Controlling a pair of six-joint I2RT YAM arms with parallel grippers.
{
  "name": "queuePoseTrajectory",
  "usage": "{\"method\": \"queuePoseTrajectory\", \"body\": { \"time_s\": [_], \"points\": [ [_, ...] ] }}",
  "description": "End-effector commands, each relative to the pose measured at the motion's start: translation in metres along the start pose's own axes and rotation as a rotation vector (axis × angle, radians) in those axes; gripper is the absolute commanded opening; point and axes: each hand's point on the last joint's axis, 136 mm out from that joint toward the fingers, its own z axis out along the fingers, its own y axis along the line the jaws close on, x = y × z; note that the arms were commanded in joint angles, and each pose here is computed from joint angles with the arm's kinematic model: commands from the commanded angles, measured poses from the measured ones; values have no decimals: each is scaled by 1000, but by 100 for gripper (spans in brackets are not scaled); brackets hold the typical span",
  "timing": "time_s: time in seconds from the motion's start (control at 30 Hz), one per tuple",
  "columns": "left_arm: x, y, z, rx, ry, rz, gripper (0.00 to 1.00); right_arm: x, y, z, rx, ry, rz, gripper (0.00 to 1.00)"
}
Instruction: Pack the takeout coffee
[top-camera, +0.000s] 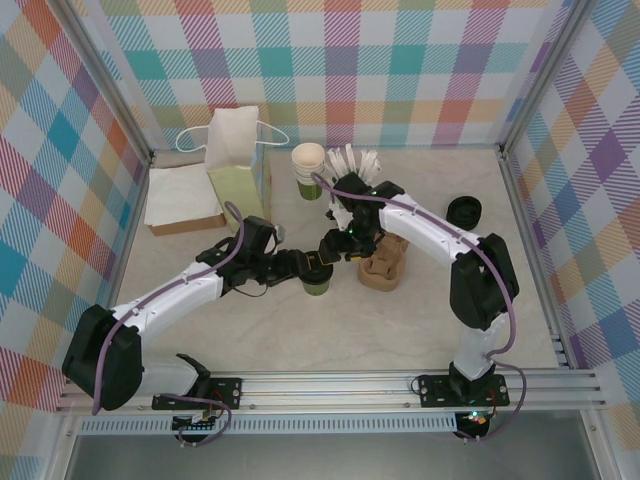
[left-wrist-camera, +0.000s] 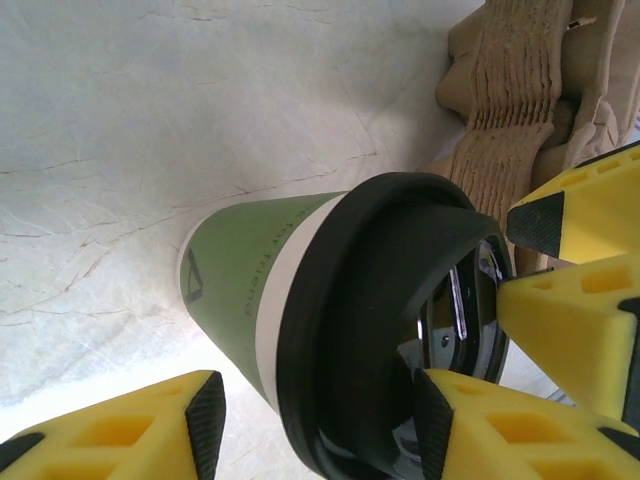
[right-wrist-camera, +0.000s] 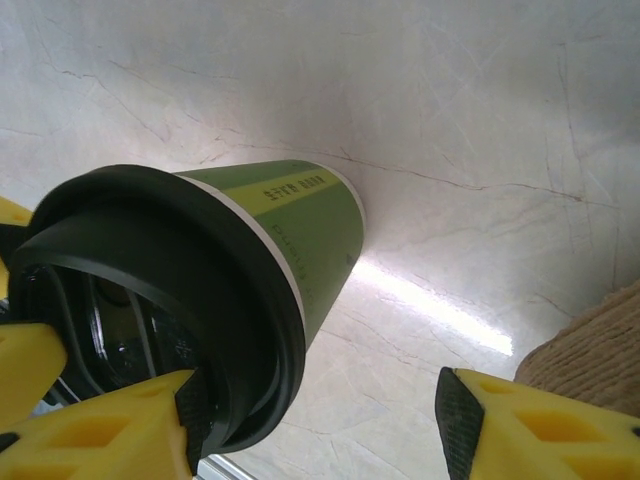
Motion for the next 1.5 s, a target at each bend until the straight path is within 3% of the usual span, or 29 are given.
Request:
{"method": "queuePoseTrajectory", "body": {
  "time_s": [0.0, 0.43, 1.47],
  "points": [
    [7, 22, -3, -87, 10, -9, 51, 1, -5, 3, 17, 30, 27, 63],
    [14, 37, 0, -144, 30, -11, 43, 4, -11, 8, 43, 57, 41, 62],
    [32, 72, 12, -264, 98, -21, 39, 20, -27, 28, 131, 168, 54, 60]
  ]
}}
